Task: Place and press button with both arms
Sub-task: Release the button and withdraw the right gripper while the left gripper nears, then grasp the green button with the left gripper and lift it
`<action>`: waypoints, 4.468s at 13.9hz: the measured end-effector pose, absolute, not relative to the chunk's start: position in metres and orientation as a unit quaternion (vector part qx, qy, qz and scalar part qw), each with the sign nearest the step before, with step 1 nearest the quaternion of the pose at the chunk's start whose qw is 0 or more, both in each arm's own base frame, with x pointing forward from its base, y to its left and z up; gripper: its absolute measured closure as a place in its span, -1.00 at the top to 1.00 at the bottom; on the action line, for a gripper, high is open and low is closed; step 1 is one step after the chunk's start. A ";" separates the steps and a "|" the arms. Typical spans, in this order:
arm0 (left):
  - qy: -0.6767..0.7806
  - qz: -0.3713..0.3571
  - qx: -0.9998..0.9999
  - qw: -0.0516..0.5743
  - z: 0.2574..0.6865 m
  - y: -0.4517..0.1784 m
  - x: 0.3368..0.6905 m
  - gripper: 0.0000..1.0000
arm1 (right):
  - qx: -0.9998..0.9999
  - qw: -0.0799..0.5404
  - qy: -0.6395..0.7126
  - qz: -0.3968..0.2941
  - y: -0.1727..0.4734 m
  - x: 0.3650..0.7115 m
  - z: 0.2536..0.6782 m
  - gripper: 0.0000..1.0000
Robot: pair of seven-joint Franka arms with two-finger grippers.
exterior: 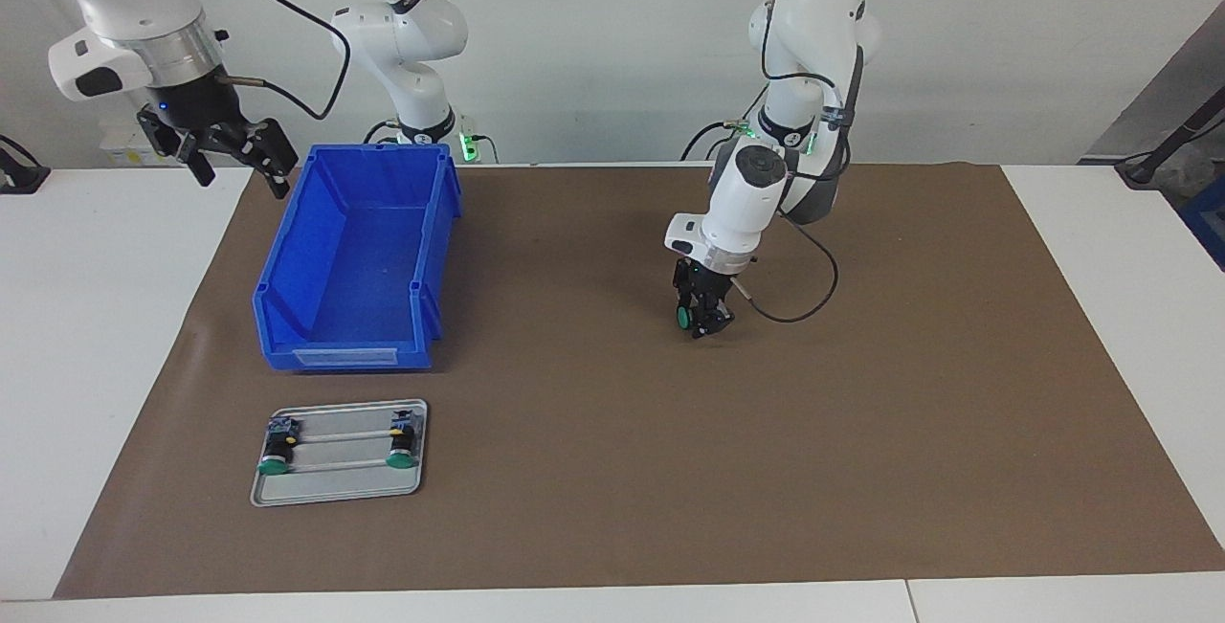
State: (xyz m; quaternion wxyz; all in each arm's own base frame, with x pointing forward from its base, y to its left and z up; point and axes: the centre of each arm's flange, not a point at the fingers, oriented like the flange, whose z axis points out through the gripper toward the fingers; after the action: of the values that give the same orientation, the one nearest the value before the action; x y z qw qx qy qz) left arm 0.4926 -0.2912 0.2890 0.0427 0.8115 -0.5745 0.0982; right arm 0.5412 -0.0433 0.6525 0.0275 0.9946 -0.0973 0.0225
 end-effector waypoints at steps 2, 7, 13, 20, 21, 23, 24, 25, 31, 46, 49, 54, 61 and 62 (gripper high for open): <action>-0.578 0.098 0.809 0.042 0.289 -0.291 0.492 0.13 | 0.995 0.027 -0.096 0.019 -0.043 0.540 0.652 0.99; -0.579 0.091 0.809 0.042 0.282 -0.288 0.488 0.73 | 0.997 0.029 -0.068 -0.002 -0.033 0.542 0.640 0.99; -0.580 0.088 0.809 0.043 0.279 -0.287 0.485 0.94 | 0.998 0.030 -0.059 -0.011 -0.023 0.543 0.632 0.99; -0.579 0.094 0.809 0.040 0.285 -0.284 0.487 -0.28 | 0.998 0.030 -0.060 -0.015 -0.024 0.543 0.628 1.00; -0.579 0.094 0.809 0.040 0.286 -0.284 0.487 -0.28 | 0.998 0.030 -0.061 -0.015 -0.025 0.543 0.628 1.00; -0.579 0.094 0.809 0.040 0.286 -0.284 0.488 -0.28 | 0.998 0.030 -0.060 -0.015 -0.024 0.543 0.629 1.00; -0.578 0.095 0.810 0.039 0.287 -0.283 0.489 -0.28 | 0.998 0.030 -0.059 -0.015 -0.024 0.543 0.629 1.00; -0.575 0.098 0.811 0.038 0.289 -0.280 0.493 -0.28 | 0.998 0.030 -0.059 -0.015 -0.023 0.543 0.629 1.00; -0.535 0.132 0.833 0.041 0.315 -0.253 0.530 -0.88 | 0.998 0.030 -0.059 -0.015 -0.023 0.543 0.629 1.00; -0.512 0.160 0.839 0.095 0.349 -0.208 0.570 -0.88 | 0.998 0.030 -0.059 -0.015 -0.023 0.543 0.629 1.00; -0.519 0.133 0.830 0.155 0.373 -0.183 0.581 -0.88 | 0.998 0.030 -0.059 -0.015 -0.023 0.543 0.629 1.00; -0.515 0.180 0.803 0.238 0.371 -0.127 0.587 -0.88 | 0.998 0.030 -0.059 -0.015 -0.023 0.543 0.629 1.00; -0.500 0.294 0.752 0.312 0.315 -0.081 0.516 -0.88 | 0.998 0.030 -0.059 -0.015 -0.023 0.543 0.629 1.00; -0.494 0.308 0.748 0.319 0.306 -0.082 0.505 -0.88 | 0.998 0.030 -0.059 -0.015 -0.023 0.543 0.629 1.00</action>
State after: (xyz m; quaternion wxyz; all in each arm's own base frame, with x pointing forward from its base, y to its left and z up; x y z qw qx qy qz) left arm 0.5053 -0.0816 0.3060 0.3192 0.7478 -0.4941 0.3079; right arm 0.5427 -0.0229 0.6286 0.0296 0.9977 -0.0588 -0.0149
